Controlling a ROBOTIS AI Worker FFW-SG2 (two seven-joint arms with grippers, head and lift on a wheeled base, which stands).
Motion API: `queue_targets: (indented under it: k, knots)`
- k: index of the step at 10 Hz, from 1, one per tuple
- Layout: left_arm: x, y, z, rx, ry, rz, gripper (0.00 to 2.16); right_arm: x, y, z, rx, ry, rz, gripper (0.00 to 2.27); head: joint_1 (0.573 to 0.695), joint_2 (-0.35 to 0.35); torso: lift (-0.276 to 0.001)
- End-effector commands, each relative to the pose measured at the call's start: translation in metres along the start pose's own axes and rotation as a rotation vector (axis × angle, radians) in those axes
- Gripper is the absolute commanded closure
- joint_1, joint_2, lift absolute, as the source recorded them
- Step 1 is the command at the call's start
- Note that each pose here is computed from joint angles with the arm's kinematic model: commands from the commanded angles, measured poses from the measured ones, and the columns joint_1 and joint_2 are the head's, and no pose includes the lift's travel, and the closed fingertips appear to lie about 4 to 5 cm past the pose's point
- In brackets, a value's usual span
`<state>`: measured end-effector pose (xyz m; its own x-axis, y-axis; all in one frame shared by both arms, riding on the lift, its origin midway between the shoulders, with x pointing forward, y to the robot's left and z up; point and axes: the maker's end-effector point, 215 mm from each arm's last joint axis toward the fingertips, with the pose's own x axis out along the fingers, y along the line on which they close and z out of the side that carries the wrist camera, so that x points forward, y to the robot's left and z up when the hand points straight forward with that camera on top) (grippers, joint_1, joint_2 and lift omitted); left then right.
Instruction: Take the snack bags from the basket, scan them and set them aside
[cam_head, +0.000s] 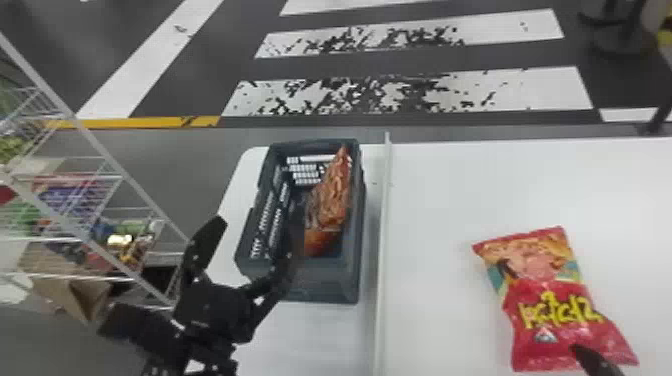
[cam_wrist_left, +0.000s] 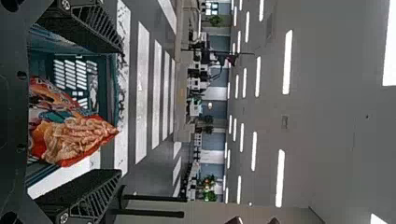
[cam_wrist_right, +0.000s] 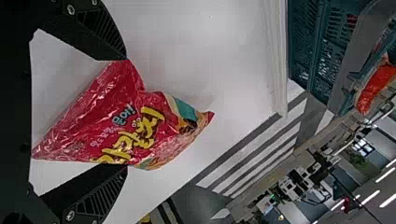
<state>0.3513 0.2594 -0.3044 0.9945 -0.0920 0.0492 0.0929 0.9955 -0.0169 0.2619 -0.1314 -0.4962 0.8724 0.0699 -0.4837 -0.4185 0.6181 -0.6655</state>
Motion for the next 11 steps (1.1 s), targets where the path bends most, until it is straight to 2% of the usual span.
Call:
queue_targets:
  k: [1, 3, 8, 11]
  knots:
    - [0.004, -0.011, -0.001, 0.005, -0.002, -0.014, 0.08, 0.002, 0.009, -0.001, -0.017, 0.027, 0.013, 0.11, 0.695, 0.245, -0.075]
    - [0.004, -0.021, -0.007, 0.007, 0.008, -0.029, 0.08, 0.011, 0.021, 0.001, -0.035, 0.041, 0.021, 0.11, 0.695, 0.234, -0.075]
    - [0.006, -0.023, -0.009, 0.028, 0.016, -0.069, 0.08, 0.043, 0.028, 0.001, -0.065, 0.044, -0.009, 0.11, 0.695, 0.232, -0.075]
    - [0.009, -0.02, -0.014, 0.03, 0.042, -0.094, 0.08, 0.053, 0.02, -0.018, -0.109, 0.086, -0.066, 0.13, 0.695, 0.21, -0.075]
